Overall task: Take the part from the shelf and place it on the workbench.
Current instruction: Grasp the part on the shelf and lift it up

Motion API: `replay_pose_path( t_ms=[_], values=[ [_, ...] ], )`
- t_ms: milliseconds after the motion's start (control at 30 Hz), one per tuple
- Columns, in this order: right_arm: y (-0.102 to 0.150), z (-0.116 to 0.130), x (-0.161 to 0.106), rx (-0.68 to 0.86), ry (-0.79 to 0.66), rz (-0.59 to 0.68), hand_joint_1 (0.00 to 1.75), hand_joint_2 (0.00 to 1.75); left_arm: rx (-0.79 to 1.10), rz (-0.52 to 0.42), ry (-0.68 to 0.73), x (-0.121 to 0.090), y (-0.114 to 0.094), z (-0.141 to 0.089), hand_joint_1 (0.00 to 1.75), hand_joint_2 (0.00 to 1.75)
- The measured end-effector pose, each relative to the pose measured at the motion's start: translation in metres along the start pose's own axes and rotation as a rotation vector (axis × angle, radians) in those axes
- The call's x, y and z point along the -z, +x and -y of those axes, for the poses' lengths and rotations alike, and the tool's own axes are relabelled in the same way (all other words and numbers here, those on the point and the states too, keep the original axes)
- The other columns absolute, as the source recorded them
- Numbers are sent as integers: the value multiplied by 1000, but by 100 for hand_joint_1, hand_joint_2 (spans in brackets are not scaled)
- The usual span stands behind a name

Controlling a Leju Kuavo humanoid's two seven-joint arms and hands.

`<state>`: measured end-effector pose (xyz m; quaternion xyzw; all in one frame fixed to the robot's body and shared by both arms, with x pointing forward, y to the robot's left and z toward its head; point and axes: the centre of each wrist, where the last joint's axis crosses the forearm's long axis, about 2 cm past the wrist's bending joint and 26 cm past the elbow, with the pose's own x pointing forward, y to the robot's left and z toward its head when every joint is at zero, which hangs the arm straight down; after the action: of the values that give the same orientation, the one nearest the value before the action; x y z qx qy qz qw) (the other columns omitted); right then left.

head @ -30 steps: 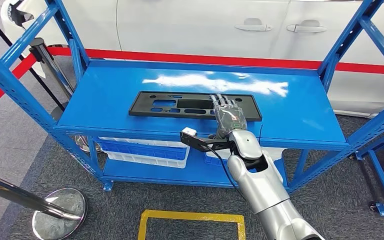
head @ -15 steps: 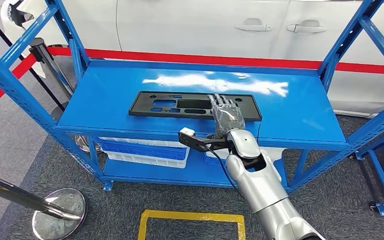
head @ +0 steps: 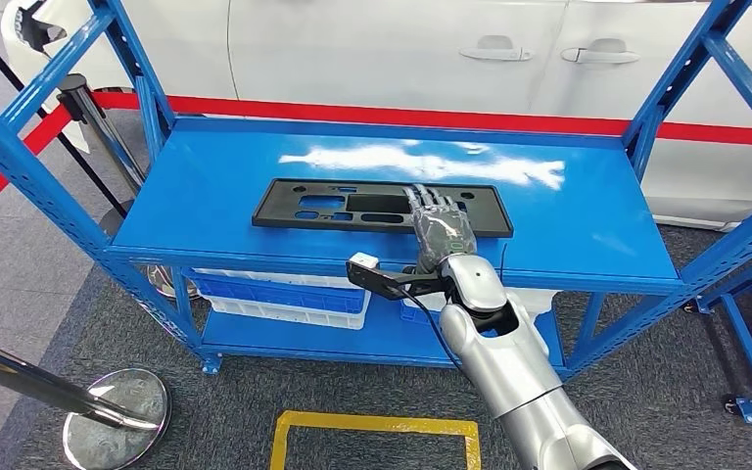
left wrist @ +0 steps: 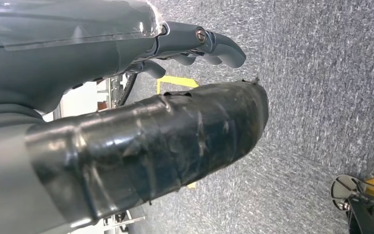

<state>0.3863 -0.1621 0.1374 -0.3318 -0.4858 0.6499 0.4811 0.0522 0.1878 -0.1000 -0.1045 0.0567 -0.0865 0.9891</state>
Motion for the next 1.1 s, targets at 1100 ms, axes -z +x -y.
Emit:
replay_pose_path(
  t_ms=[1100],
  values=[
    [3,2,2,-3,3,7,0,175,8,24,-1,0,1,0,0,0]
  ],
)
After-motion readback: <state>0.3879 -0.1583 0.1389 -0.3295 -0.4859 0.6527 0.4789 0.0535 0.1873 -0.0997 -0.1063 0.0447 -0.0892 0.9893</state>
